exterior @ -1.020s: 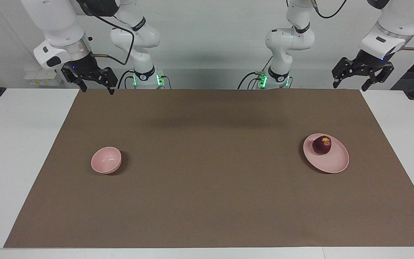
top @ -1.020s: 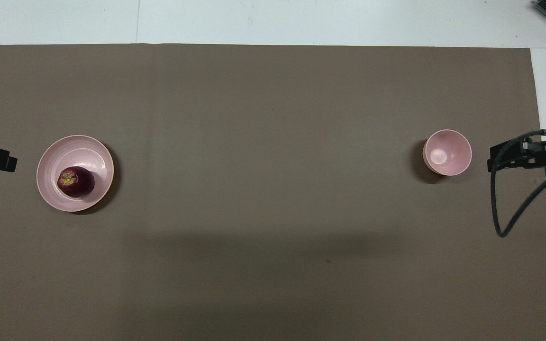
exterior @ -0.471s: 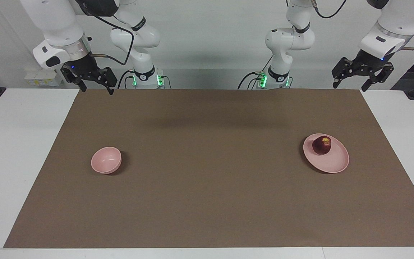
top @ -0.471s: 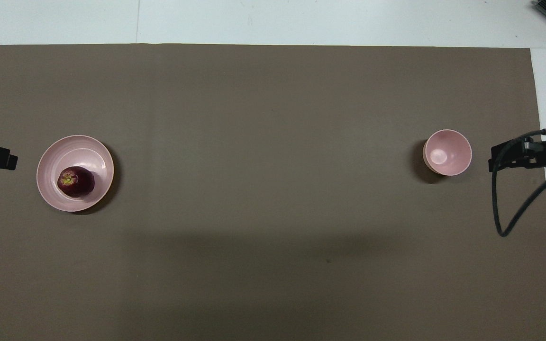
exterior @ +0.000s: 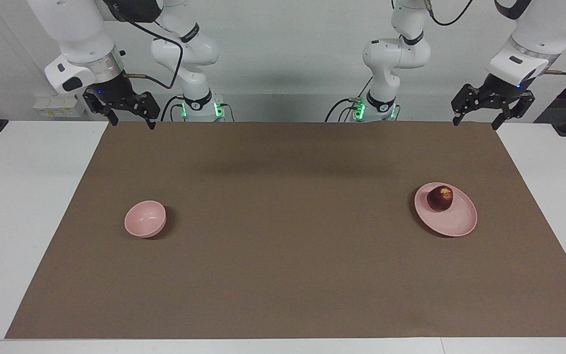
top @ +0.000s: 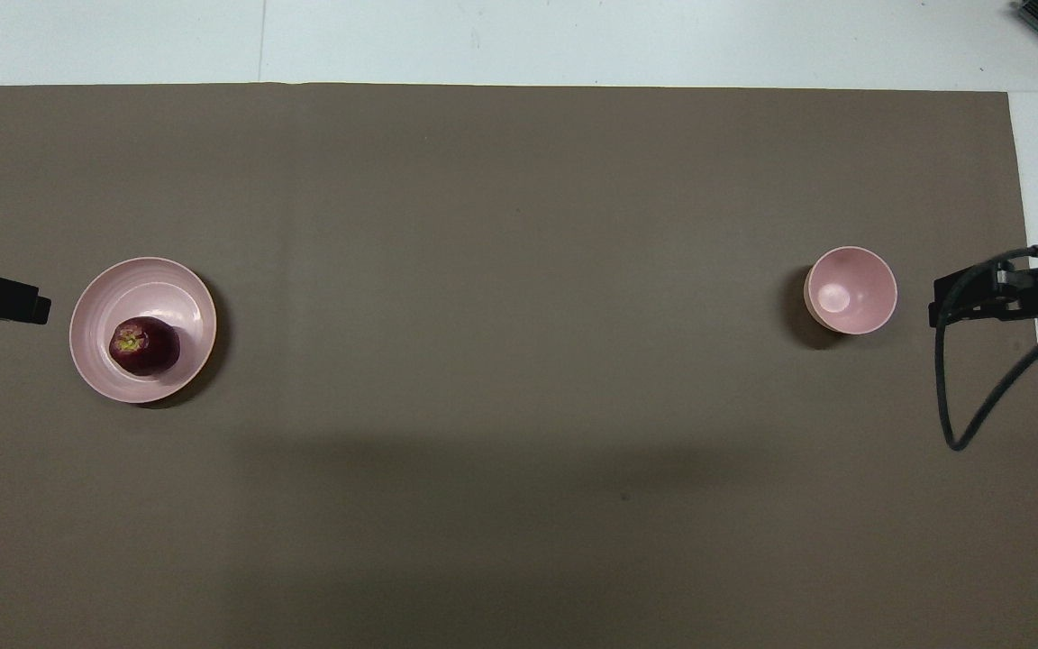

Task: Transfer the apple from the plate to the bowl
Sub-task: 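Reach the left gripper down onto the red apple on the plate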

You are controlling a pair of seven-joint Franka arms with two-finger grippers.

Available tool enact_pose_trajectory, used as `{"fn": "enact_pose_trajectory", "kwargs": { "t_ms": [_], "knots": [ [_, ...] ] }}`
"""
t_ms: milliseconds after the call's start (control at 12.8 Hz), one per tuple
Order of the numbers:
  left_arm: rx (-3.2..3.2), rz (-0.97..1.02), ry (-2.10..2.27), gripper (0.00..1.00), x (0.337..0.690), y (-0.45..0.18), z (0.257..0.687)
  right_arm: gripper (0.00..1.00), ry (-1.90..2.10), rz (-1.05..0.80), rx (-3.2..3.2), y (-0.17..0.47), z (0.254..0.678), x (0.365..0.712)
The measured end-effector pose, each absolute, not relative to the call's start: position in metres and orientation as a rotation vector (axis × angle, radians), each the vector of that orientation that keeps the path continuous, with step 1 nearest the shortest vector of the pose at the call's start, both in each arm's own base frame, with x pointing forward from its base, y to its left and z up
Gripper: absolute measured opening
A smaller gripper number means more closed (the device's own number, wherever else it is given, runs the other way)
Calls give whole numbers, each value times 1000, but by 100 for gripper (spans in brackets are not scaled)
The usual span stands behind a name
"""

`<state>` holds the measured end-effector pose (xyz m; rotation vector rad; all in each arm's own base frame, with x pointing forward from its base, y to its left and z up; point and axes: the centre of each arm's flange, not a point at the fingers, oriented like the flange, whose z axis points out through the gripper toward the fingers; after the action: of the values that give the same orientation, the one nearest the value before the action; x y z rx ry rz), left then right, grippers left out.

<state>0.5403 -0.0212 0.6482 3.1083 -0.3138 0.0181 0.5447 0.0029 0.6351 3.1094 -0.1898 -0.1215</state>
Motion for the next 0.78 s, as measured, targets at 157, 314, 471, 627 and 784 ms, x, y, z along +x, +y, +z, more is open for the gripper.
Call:
{"fn": "enact_pose_trajectory", "kwargs": {
  "t_ms": [157, 314, 471, 627, 784],
  "knots": [
    [3108, 15, -313, 100, 545, -21, 628, 100, -190, -121, 3109, 3, 635, 545],
    [3108, 15, -313, 100, 549, -22, 600, 100, -190, -121, 3109, 3, 635, 545],
    [3108, 32, -314, 100, 550, -22, 566, 100, -198, -121, 3109, 2, 635, 545],
    [3106, 33, -337, 100, 546, -22, 535, 100, -274, -123, 3101, 2, 634, 545],
    [3104, 30, -356, 100, 541, -21, 509, 100, -423, -140, 3112, 5, 631, 545]
  ]
}}
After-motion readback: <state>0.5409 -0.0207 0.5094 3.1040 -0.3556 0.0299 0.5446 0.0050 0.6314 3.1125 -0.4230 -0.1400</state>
